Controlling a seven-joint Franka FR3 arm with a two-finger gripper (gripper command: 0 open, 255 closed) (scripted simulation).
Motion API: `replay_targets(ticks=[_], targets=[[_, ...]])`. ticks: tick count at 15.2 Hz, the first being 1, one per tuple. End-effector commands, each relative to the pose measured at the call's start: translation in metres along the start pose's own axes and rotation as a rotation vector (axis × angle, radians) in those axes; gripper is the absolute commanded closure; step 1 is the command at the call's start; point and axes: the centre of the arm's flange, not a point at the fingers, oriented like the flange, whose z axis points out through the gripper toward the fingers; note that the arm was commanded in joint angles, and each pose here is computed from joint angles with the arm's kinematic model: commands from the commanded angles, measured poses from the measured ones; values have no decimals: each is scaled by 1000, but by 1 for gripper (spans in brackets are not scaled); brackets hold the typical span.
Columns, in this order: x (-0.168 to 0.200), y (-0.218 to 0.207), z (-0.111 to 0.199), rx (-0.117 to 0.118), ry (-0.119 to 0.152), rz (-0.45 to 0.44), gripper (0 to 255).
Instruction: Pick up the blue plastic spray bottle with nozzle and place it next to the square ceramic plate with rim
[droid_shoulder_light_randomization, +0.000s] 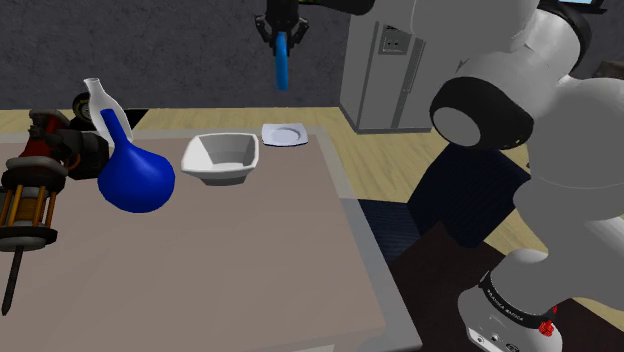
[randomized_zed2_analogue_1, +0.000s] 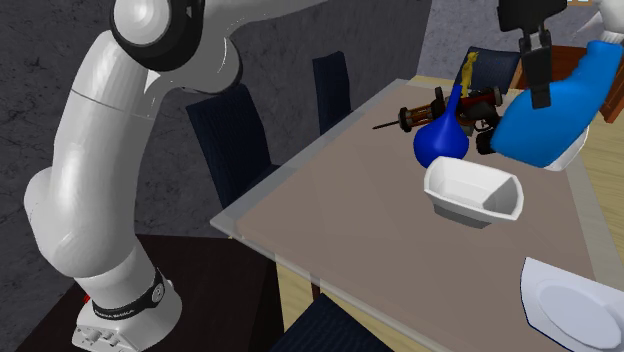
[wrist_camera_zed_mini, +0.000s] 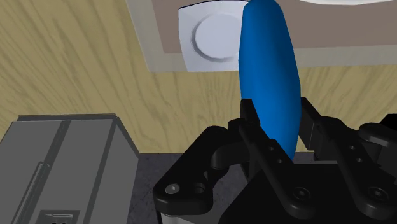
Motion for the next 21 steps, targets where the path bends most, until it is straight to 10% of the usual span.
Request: replay_targets(ticks=[1,21], targets=[[-4,1,10,1,0,-1,255],[-52,1,105,1,0,-1,255]])
